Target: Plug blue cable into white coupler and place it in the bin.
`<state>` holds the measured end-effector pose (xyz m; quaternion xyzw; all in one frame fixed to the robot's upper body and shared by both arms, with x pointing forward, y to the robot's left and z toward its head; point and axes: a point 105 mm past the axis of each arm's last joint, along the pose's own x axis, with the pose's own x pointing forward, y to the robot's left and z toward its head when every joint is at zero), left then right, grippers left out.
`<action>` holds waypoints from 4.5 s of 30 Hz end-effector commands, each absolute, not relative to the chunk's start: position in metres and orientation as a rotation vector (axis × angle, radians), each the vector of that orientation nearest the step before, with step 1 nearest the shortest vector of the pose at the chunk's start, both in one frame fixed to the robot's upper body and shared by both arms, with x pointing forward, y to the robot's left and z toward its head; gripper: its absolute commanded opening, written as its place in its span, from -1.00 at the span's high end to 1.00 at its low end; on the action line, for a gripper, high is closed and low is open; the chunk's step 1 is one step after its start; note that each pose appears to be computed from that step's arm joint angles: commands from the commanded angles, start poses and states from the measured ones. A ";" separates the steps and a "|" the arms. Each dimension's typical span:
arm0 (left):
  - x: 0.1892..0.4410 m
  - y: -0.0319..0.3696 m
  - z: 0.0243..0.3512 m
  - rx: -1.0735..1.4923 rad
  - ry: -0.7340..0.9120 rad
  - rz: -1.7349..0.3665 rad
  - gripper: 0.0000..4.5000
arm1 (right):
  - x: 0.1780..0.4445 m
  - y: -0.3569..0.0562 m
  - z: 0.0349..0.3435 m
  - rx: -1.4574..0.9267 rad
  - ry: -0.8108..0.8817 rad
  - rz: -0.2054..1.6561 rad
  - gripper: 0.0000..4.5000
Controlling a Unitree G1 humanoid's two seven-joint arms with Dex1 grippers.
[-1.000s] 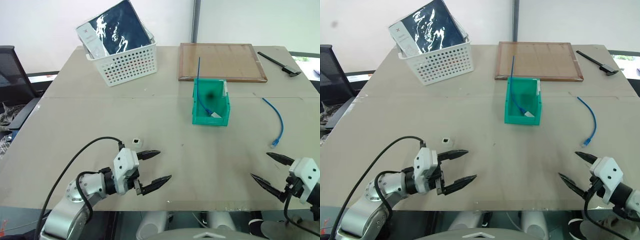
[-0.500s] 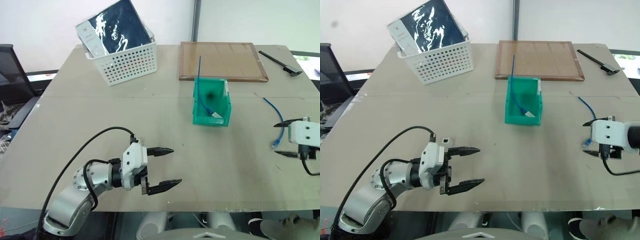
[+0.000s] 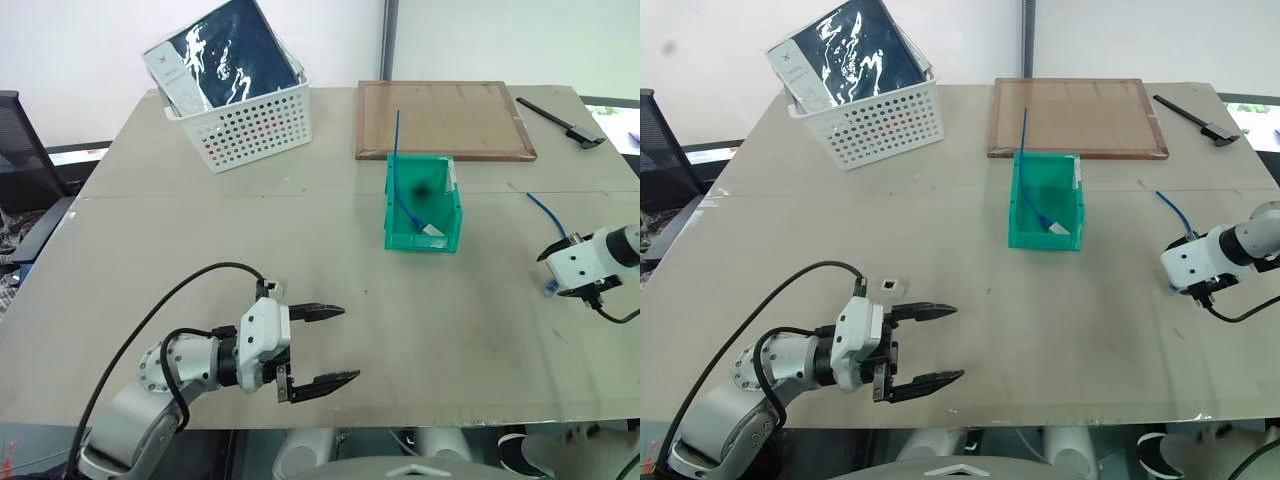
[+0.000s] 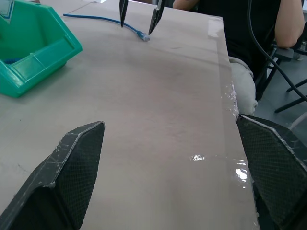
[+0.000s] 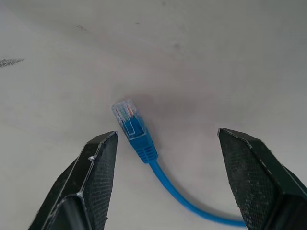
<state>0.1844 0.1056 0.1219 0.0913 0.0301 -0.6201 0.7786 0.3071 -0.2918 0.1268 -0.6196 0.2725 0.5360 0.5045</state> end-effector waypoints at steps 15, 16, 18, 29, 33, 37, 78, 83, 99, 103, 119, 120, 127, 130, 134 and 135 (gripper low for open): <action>0.186 0.102 0.137 0.166 -0.039 -1.346 -1.00 | 0.290 -0.195 0.134 -1.093 0.566 1.455 0.96; 0.188 0.103 0.138 0.165 -0.042 -1.342 -1.00 | 0.291 -0.184 0.131 -1.096 0.563 1.444 0.96; 0.189 0.103 0.138 0.169 -0.041 -1.337 -1.00 | 0.292 -0.171 0.127 -1.102 0.568 1.423 0.96; 0.221 0.114 0.124 0.241 0.008 -1.219 -1.00 | 0.309 -0.078 0.102 -0.963 0.419 1.382 0.52; 0.232 0.101 0.123 0.248 0.036 -1.229 -1.00 | 0.306 -0.086 0.128 -0.874 0.355 1.339 -0.29; 0.245 0.086 0.120 0.292 0.086 -1.260 -1.00 | 0.282 -0.109 0.162 -0.705 0.221 1.315 -0.84; 0.294 0.000 0.157 0.431 -0.241 -1.552 0.99 | 0.180 -0.162 0.111 0.100 0.231 0.456 -0.85; 0.289 0.008 0.185 0.432 -0.433 -1.494 1.00 | 0.202 -0.133 0.139 0.388 0.110 0.496 -0.61; 0.289 0.025 0.194 0.558 -0.627 -1.328 1.00 | 0.242 -0.100 0.194 0.683 -0.015 0.670 -0.35; 0.290 0.028 0.192 0.564 -0.631 -1.309 1.00 | 0.243 -0.095 0.197 0.696 -0.003 0.698 -0.35; 0.289 0.033 0.188 0.549 -0.621 -1.302 1.00 | 0.247 -0.089 0.195 0.692 0.033 0.723 0.92; 0.289 0.034 0.187 0.524 -0.599 -1.312 1.00 | 0.246 -0.088 0.195 0.689 0.035 0.727 0.92; 0.302 0.088 0.192 0.252 -0.292 -1.191 -0.04 | 0.250 -0.093 0.192 0.665 0.049 0.748 1.00; 0.299 0.120 0.193 0.217 -0.181 -1.129 -0.56 | 0.254 -0.097 0.190 0.659 0.053 0.754 1.00; 0.293 0.176 0.175 0.252 -0.027 -0.990 -0.56 | 0.258 -0.100 0.187 0.647 0.058 0.770 1.00; 0.289 0.188 0.168 0.257 0.007 -0.969 -0.56 | 0.259 -0.101 0.186 0.642 0.061 0.775 1.00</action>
